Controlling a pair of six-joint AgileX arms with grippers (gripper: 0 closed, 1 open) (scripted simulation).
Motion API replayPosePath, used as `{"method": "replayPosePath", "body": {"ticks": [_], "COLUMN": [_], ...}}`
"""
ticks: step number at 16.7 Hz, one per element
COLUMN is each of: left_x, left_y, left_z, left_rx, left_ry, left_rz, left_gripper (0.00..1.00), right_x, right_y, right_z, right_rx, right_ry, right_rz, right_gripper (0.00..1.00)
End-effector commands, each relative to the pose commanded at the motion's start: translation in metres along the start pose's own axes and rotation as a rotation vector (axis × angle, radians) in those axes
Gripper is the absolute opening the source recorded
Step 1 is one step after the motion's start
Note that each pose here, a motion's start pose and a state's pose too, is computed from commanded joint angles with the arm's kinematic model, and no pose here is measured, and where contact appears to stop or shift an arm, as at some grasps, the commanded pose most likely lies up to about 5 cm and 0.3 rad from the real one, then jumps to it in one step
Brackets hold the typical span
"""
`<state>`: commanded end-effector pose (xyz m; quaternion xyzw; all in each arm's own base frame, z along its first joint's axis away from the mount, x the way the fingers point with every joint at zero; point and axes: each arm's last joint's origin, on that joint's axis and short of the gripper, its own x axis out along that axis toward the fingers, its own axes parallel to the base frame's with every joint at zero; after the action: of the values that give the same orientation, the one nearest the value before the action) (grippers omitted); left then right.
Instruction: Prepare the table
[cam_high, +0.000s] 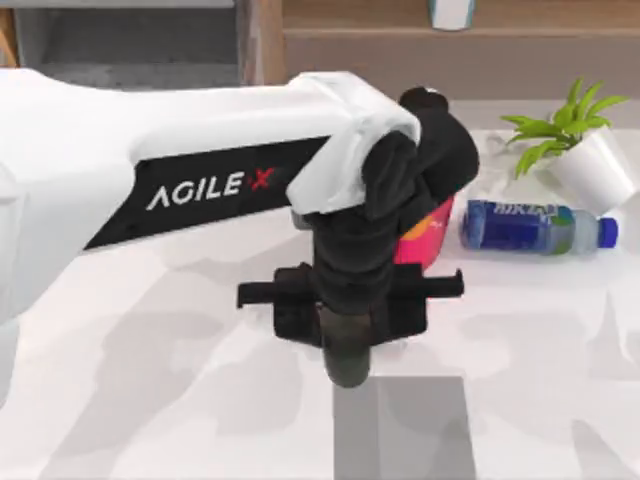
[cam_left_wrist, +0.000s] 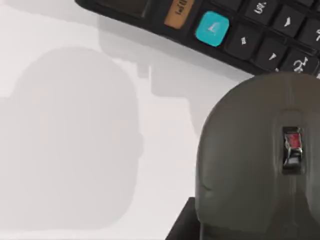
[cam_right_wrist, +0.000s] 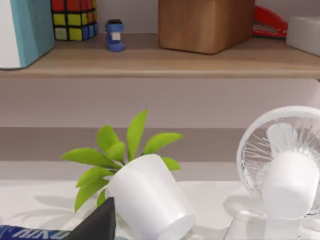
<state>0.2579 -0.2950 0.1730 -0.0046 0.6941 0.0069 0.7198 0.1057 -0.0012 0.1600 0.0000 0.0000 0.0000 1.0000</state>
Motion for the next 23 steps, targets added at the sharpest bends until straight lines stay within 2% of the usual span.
{"method": "replayPosePath", "body": {"ticks": [4,7,15,18,23], "left_x": [0.019,0.023,0.022,0.013,-0.012], "left_y": [-0.038,-0.047,-0.048,-0.054,-0.071], "left_z": [-0.058,-0.076,-0.075,-0.071,-0.062], "left_rx": [0.046,0.052,0.052,0.054,0.029], "left_ry": [-0.041,-0.067,-0.075,-0.134,-0.284], "left_rz": [0.014,0.004,-0.005,-0.049,-0.169], "left_gripper": [0.0,0.0,0.0,0.0,0.0], "right_x": [0.0,0.0,0.0,0.0,0.0], "right_y": [0.0,0.0,0.0,0.0,0.0], "right_z": [0.0,0.0,0.0,0.0,0.0], "right_rx": [0.0,0.0,0.0,0.0,0.0], "right_ry": [0.0,0.0,0.0,0.0,0.0], "right_rz": [0.0,0.0,0.0,0.0,0.0], "right_gripper": [1.0,1.0,1.0,1.0,1.0]}}
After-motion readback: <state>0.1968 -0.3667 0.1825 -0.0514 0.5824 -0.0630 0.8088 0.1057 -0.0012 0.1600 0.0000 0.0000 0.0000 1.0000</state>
